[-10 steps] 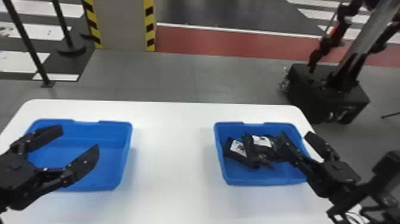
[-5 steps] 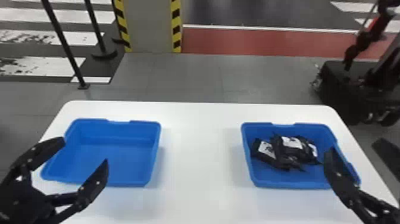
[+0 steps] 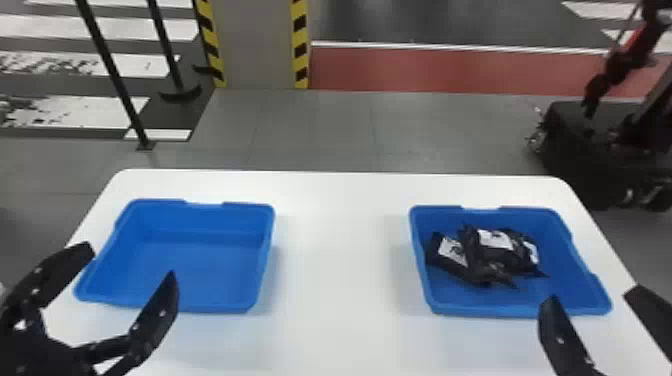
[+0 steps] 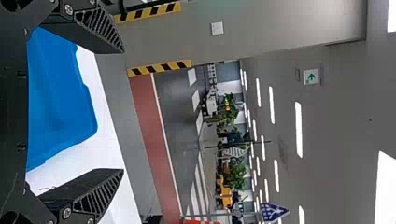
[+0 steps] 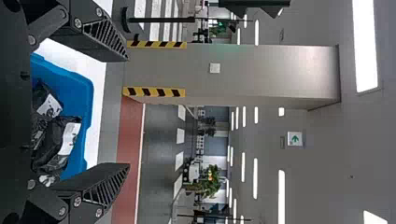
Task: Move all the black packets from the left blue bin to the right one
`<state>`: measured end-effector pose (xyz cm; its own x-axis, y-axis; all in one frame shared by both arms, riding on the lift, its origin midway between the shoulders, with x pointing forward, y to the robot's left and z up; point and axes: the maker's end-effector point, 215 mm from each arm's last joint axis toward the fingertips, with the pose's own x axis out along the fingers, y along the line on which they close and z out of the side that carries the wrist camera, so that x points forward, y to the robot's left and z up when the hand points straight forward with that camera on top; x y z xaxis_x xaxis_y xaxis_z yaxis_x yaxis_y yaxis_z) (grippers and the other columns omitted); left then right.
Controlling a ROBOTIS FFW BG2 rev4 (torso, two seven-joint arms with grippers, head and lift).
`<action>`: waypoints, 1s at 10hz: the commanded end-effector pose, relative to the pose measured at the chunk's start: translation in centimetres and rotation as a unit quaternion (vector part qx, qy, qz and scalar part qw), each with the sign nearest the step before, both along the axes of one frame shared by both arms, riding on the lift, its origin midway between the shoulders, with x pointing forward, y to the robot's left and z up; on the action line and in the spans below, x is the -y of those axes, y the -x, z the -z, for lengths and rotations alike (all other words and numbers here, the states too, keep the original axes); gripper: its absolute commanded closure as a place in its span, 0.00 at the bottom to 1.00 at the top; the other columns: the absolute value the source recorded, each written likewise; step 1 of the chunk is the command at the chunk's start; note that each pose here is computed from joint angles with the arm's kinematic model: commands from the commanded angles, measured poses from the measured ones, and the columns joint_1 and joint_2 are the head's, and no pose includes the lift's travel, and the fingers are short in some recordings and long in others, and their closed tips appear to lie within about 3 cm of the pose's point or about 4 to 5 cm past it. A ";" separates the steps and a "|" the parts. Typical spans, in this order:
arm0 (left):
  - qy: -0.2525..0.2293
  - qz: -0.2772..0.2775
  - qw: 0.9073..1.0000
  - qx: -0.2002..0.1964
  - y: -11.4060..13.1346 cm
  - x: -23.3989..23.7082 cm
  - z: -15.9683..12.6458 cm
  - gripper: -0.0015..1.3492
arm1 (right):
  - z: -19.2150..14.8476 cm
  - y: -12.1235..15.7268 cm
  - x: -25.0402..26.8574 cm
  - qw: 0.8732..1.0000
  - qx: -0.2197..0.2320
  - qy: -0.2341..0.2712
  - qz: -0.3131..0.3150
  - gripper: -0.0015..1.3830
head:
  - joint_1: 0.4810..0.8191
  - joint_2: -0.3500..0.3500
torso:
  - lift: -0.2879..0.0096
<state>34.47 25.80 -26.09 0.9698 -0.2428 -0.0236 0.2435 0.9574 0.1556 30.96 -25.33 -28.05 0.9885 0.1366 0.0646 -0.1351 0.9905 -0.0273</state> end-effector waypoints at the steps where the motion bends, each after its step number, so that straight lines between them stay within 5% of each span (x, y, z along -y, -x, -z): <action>1: 0.017 -0.015 1.000 -0.002 0.2 0.1 0.5 0.09 | 0.6 -0.1 -0.3 1.000 -0.003 -0.006 -0.001 0.17 | 0.63 0.51 | 0.60; 10: 0.076 -0.015 0.997 -0.021 0.5 2.3 1.6 0.09 | 1.4 -0.1 -0.3 1.000 -0.010 -0.016 0.000 0.17 | 0.63 0.46 | 0.60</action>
<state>33.93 23.47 -27.68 0.9751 -0.2197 -0.0286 0.2198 0.9755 -0.0006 31.05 -25.03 -29.50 0.9896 0.1358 0.0485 -0.1362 0.9907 0.0058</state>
